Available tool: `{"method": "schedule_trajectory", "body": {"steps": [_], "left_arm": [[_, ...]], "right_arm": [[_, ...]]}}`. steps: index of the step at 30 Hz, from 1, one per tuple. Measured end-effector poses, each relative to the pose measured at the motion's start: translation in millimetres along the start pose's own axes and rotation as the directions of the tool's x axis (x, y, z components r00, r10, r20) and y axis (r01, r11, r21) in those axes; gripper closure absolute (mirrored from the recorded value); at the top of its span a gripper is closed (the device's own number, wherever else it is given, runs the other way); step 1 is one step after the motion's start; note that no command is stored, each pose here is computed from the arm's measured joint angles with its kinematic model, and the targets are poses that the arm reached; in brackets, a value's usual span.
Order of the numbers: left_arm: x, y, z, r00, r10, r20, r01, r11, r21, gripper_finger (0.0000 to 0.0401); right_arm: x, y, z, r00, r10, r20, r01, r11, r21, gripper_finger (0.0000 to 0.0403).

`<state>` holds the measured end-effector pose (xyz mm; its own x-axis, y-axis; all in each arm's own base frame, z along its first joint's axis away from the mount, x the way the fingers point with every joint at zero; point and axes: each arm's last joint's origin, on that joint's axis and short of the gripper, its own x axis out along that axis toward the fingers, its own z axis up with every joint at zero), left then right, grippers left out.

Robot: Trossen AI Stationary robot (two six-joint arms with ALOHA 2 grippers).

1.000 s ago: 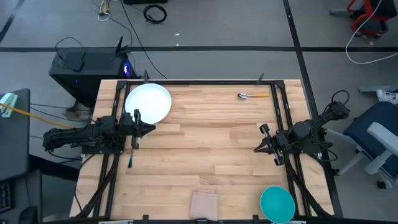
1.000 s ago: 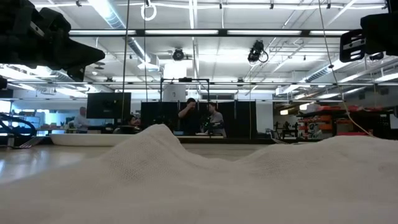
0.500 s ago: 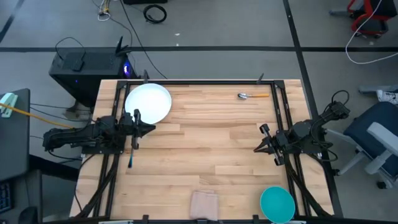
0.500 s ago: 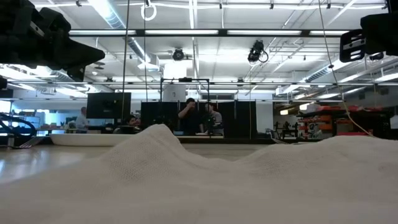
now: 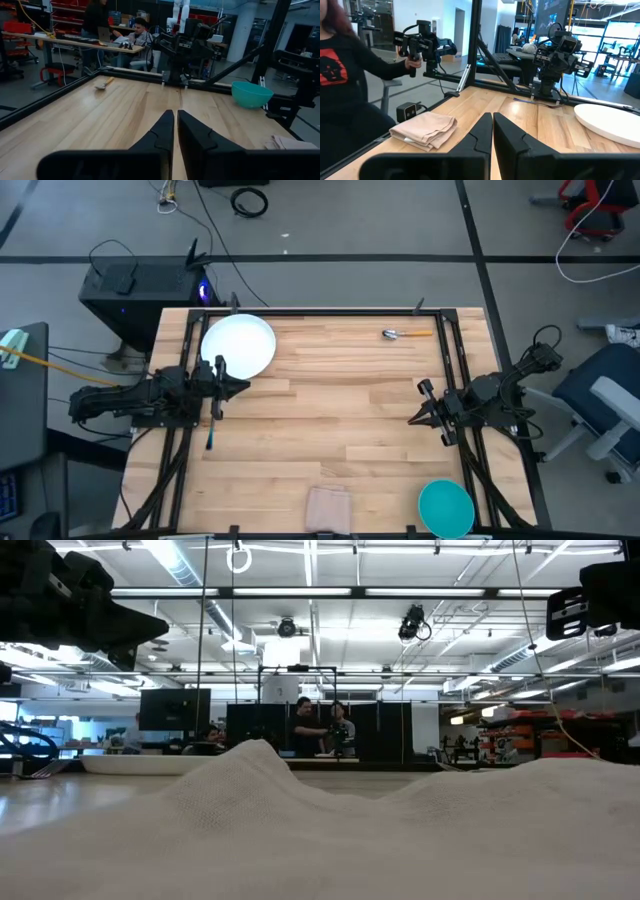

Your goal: Set table place

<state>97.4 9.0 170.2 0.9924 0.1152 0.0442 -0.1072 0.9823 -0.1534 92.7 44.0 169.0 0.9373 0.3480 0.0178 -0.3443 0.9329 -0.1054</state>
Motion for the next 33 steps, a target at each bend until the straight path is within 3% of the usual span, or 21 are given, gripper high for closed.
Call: {"method": "schedule_trajectory", "body": {"steps": [6, 22, 26, 33], "left_arm": [[0.0, 0.1, -0.8, 1.0, 0.001, -0.008, 0.0, 1.0, 0.006, 0.0394], [0.0, 0.0, -1.1, 1.0, 0.0, -0.012, 0.0, 1.0, -0.019, 0.0388], [0.0, 0.0, -1.1, 1.0, 0.0, -0.012, 0.0, 1.0, -0.019, 0.0383], [0.0, 0.0, -1.2, 1.0, 0.0, -0.013, 0.0, 1.0, -0.001, 0.0393]], "right_arm": [[0.0, 0.0, 0.1, 1.0, 0.0, 0.0, 0.0, 1.0, 0.0, 0.038], [0.0, 0.0, 0.3, 1.0, 0.0, 0.003, 0.0, 1.0, 0.004, 0.038], [0.0, 0.4, 2.8, 0.999, 0.021, 0.03, -0.024, 0.994, 0.11, 0.038], [-0.3, 0.3, 6.6, 0.997, 0.026, 0.071, -0.039, 0.981, 0.192, 0.038]]}}
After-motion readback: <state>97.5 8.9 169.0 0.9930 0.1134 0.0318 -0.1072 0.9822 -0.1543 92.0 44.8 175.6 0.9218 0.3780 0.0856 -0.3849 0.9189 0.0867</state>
